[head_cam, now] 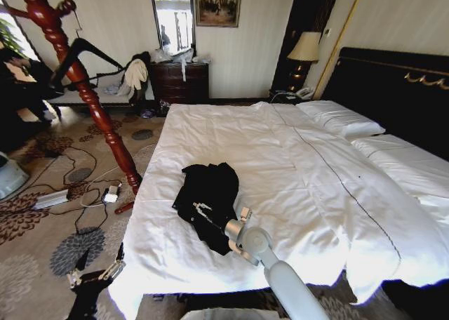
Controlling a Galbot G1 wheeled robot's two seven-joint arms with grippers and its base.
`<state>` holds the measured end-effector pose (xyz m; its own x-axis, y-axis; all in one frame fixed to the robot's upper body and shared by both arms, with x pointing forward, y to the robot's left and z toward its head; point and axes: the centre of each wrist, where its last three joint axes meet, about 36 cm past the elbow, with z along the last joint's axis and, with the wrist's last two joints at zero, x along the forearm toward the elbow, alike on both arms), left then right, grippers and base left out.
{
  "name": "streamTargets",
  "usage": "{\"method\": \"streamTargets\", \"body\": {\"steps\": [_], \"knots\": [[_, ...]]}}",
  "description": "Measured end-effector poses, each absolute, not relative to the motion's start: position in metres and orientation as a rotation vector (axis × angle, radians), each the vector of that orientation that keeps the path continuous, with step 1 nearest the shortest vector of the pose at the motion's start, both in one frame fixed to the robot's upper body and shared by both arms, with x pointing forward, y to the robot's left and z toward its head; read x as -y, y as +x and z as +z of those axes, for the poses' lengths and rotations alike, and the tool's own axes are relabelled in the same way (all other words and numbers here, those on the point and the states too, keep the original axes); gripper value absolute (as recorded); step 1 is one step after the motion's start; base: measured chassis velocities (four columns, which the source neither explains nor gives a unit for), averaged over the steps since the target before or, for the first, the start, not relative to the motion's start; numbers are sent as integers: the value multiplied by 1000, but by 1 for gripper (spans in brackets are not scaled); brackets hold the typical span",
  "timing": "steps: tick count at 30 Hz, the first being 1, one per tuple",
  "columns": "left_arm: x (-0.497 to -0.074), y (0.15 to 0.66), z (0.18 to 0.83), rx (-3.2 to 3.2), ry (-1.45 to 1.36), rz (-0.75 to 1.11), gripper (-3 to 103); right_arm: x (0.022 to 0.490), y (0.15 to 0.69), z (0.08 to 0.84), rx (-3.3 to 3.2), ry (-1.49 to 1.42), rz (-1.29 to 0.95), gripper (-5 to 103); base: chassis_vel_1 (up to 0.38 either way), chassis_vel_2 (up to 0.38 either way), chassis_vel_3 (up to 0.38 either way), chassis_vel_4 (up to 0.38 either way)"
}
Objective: Pick up the clothes from the bed and hang them on the clothes hanger.
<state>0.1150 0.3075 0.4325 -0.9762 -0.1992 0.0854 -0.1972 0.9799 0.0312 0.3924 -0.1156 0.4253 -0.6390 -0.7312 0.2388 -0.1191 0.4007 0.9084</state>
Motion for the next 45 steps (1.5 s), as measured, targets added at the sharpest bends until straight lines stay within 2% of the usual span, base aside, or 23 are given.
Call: {"method": "streamTargets", "body": {"steps": [2, 3, 5, 7, 8, 9, 11, 15, 17, 19, 28, 36, 42, 45], "knots": [[-307, 116, 433, 3040, 304, -33, 98, 116, 392, 425, 2026, 722, -1241, 60, 0, 0, 0, 0], [-307, 118, 433, 3043, 305, -31, 98, 116, 390, 425, 2027, 719, -1238, 49, 0, 0, 0, 0], [-307, 119, 433, 3044, 306, -30, 98, 115, 389, 425, 2027, 718, -1238, 49, 0, 0, 0, 0], [-307, 121, 433, 3047, 306, -28, 98, 115, 386, 423, 2026, 715, -1235, 38, 0, 0, 0, 0], [-307, 122, 433, 3048, 306, -27, 98, 115, 385, 423, 2026, 714, -1235, 38, 0, 0, 0, 0], [-307, 122, 433, 3048, 306, -27, 98, 115, 383, 423, 2025, 715, -1233, 27, 0, 0, 0, 0], [-307, 122, 433, 3048, 305, -27, 98, 115, 382, 423, 2025, 715, -1232, 27, 0, 0, 0, 0], [-307, 124, 432, 3049, 307, -26, 98, 112, 379, 422, 2025, 721, -1215, 6, 0, 0, 0, 0], [-307, 124, 432, 3050, 308, -25, 98, 111, 378, 422, 2026, 723, -1209, 6, 0, 0, 0, 0], [-308, 125, 431, 3048, 309, -21, 98, 111, 378, 422, 2029, 727, -1200, 1, 0, 0, 0, 0], [-309, 128, 432, 3056, 301, -12, 98, 123, 371, 430, 2088, 738, -1116, 0, 0, 0, 0, 0], [-310, 140, 440, 3080, 266, -6, 98, 175, 344, 452, 2181, 726, -889, 0, 0, 0, 0, 0], [-310, 150, 451, 3096, 221, -6, 98, 196, 328, 459, 2207, 714, -784, 0, 0, 0, 0, 0], [-308, 166, 472, 3103, 120, -7, 98, 218, 314, 465, 2248, 690, -679, 0, 0, 0, 0, 0]]}}
